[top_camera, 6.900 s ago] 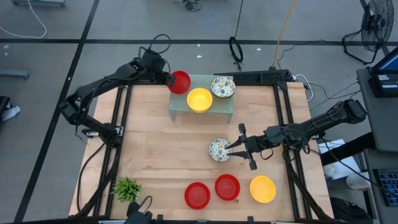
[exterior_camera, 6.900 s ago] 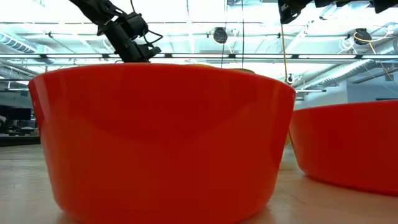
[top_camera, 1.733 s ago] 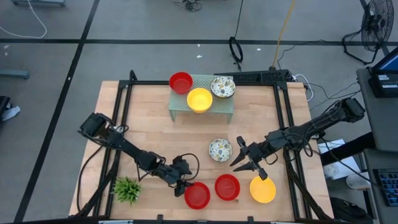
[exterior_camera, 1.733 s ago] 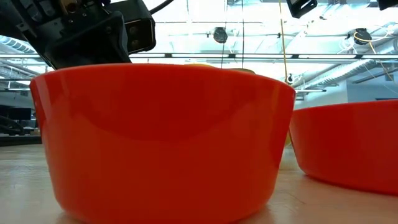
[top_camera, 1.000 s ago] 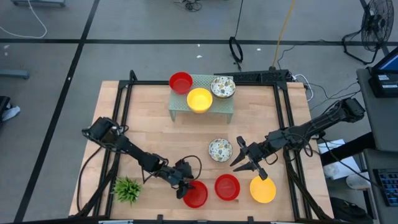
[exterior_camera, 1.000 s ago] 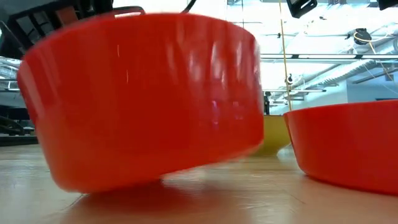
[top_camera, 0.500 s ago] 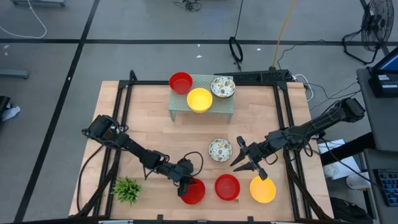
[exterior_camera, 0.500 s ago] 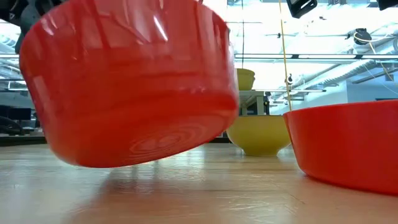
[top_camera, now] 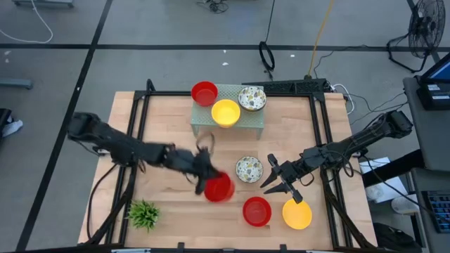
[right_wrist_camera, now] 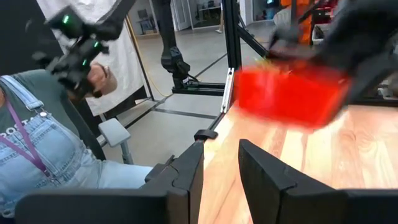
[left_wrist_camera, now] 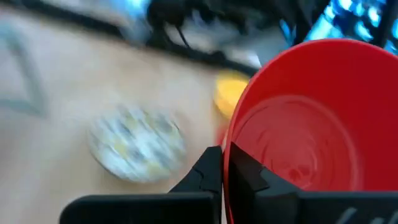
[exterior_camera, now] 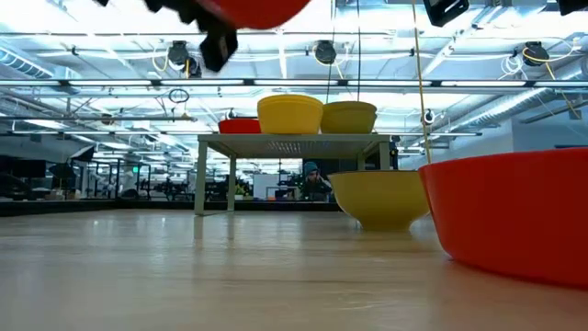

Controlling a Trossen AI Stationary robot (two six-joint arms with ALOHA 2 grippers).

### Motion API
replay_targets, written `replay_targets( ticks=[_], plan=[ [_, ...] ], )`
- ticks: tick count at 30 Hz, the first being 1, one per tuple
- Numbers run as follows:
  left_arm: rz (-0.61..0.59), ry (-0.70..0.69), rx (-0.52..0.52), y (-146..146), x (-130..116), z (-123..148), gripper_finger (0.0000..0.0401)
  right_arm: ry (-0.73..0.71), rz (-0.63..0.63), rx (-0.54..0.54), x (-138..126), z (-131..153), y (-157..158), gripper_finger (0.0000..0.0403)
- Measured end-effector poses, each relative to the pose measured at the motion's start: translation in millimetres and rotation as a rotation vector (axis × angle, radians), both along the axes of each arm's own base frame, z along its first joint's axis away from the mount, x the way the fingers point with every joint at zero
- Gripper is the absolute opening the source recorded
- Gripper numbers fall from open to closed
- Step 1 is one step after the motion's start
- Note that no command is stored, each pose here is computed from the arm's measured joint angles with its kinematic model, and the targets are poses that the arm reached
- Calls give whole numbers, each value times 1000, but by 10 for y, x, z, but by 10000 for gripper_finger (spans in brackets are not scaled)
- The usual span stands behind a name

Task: Pick & Place Mini bowls
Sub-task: Stack the red bowl on the red bowl on the shelf

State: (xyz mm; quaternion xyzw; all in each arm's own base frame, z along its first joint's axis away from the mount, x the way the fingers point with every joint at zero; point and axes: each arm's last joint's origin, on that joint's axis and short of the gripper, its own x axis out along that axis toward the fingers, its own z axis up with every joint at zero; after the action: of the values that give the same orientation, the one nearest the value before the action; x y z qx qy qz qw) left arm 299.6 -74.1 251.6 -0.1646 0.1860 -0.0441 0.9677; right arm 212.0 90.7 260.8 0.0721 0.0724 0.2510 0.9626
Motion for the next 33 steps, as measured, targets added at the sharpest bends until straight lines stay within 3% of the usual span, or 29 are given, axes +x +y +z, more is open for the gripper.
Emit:
replay_targets(
  ticks=[8,15,21,24,33],
  plan=[
    [384,-114,204,916,-421,563,6,-9,1,2,1,8,1,89],
    [671,-57,253,1706,-705,603,13,-87,8,-125,3,14,-3,89],
    [771,21,221,2303,-861,499,6,-112,7,-182,8,9,-17,89],
    [810,43,205,2531,-883,577,12,-110,-2,-184,16,7,-37,89],
    [793,307,177,2859,-715,620,11,-96,-33,-182,41,-1,-103,89]
  ],
)
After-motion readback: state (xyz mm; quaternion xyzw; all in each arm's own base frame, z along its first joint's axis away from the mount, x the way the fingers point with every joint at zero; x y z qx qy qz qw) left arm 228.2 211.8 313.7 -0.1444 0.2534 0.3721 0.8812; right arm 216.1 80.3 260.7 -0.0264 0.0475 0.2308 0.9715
